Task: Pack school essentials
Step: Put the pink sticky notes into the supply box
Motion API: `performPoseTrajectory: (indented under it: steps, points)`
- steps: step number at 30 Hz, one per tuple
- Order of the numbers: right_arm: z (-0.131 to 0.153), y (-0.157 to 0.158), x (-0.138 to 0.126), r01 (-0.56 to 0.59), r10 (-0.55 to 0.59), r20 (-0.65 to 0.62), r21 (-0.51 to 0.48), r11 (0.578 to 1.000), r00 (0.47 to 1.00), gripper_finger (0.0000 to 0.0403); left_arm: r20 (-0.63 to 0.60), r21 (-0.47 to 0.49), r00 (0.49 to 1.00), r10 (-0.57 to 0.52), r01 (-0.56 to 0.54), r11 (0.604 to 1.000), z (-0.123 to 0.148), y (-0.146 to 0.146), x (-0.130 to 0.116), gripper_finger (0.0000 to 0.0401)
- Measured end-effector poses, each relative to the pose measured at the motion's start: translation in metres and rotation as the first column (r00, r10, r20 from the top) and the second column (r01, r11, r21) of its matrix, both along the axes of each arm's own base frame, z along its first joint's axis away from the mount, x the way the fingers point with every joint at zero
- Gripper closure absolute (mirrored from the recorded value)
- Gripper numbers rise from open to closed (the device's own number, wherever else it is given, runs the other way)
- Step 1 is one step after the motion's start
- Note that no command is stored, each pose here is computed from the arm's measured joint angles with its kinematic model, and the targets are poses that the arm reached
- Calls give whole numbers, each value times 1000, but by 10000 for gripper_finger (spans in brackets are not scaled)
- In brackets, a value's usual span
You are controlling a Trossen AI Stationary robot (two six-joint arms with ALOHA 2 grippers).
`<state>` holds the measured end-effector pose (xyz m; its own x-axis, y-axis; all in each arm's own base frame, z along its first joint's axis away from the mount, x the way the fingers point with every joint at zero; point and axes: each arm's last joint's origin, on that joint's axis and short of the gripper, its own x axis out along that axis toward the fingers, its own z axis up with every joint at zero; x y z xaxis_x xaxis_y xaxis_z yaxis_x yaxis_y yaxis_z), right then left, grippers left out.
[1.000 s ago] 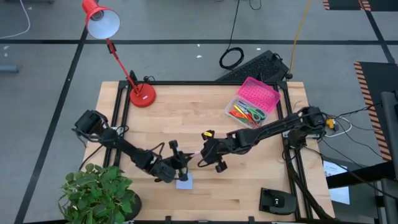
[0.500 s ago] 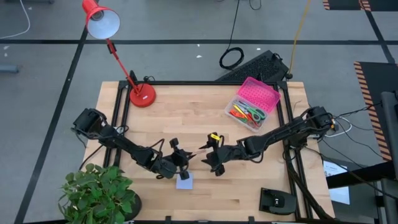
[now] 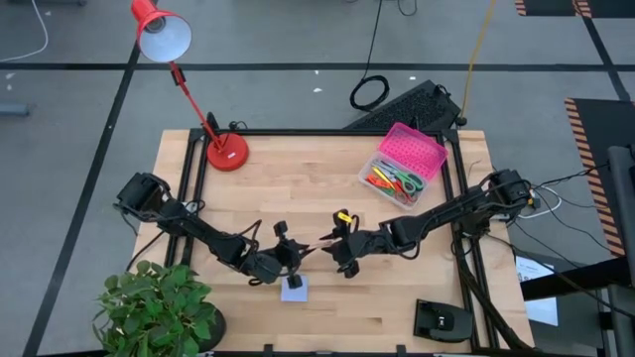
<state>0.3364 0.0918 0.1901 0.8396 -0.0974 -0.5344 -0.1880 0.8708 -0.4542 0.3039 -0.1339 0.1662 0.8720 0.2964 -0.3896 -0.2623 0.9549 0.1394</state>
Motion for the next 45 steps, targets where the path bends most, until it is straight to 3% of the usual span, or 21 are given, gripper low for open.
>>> performPoseTrajectory:
  steps: [10, 13, 23, 26, 33, 36, 39, 45]
  points:
    - [-1, 0, 0, -19, 19, -11, -18, 1000, 1000, 381, -14, 6, 1000, -21, 21, 1000, -1, 0, 0, 376]
    - [-1, 0, -1, -19, 19, -14, -19, 1000, 1000, 394, -27, 15, 999, -23, 24, 1000, -2, 0, -1, 386]
    - [-3, 0, -2, -19, 18, -32, -29, 999, 999, 300, -72, 30, 997, -27, 30, 999, -6, 1, -3, 381]
    - [-4, -1, -2, -22, 20, -47, -37, 999, 999, 307, -71, 29, 997, -27, 29, 999, -6, 1, -3, 389]
    - [-6, -1, -4, -22, 19, -77, -46, 999, 997, 367, -74, 31, 997, -27, 29, 999, -6, 1, -3, 383]
    - [-4, -2, -6, -21, 17, -80, -46, 999, 997, 364, -81, 30, 997, -22, 24, 999, -7, 1, -4, 379]
    - [-2, -2, -7, -17, 14, -81, -42, 999, 997, 329, -83, 32, 996, -23, 25, 999, -7, 1, -4, 385]
    - [-3, -1, -5, -25, 24, -67, -15, 1000, 997, 220, -82, 33, 996, -22, 25, 999, -7, 1, -4, 388]
